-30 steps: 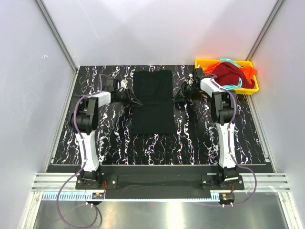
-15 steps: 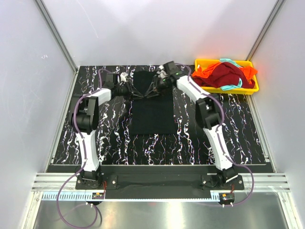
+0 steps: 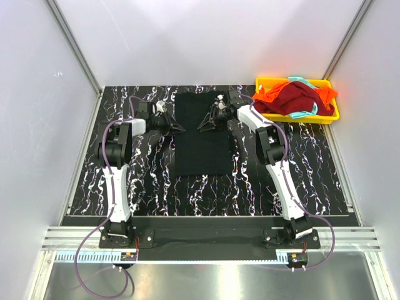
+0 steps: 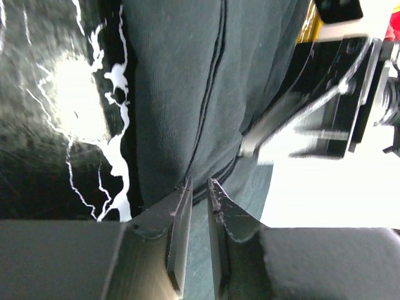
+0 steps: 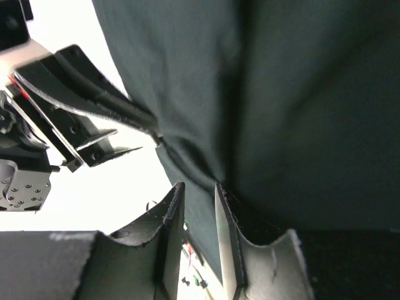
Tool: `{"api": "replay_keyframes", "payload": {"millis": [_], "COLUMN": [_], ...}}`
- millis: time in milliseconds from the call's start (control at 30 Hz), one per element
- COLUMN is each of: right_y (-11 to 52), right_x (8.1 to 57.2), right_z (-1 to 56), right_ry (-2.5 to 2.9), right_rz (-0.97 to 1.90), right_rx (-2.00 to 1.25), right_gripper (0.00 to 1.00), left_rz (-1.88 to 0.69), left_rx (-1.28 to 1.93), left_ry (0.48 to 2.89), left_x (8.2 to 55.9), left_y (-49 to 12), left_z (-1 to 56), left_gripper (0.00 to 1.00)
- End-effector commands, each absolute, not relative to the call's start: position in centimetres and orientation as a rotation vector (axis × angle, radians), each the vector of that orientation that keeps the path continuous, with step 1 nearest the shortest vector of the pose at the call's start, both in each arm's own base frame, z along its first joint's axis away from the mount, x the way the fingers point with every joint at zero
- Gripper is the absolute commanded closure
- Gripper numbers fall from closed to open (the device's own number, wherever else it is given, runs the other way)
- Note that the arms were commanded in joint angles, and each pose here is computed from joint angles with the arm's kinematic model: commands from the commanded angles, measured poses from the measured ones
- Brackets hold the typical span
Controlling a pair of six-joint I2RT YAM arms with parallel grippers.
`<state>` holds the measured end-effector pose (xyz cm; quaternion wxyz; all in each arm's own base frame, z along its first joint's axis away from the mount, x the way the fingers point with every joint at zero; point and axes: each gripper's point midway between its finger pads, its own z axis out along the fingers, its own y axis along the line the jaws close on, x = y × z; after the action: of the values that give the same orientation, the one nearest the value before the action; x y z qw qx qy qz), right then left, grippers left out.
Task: Fold and stack the t-shirts
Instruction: Fold the tshirt
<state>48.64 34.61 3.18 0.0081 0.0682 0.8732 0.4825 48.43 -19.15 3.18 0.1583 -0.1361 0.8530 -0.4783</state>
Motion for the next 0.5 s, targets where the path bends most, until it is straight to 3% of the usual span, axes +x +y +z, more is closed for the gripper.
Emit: {"api": "replay_keyframes", "payload": {"millis": [0,267,467], "right_y": [33.5,30.4,26.5], "right_x": [50.4,50.5,46.3], "right_z": [3.3,10.7,12.4], "right_ry": [2.665,2.603,2.716], "right_rz": [1.549,1.445,1.146], "right_rx": [0.169,0.187,0.089], "right_gripper": [0.66,0.6,0.54], "left_rz": [-1.283,-1.132,-1.086], "left_rx": [-0.36,-0.298,-0.332], "left_ry": [2.427,2.444,2.388], "left_x": [49.8,48.6,44.8], "left_y": [-17.5,-15.6,-15.5], "left_z": [2.7,8.4,14.1], "left_gripper": [0.79,0.75,0.73]}}
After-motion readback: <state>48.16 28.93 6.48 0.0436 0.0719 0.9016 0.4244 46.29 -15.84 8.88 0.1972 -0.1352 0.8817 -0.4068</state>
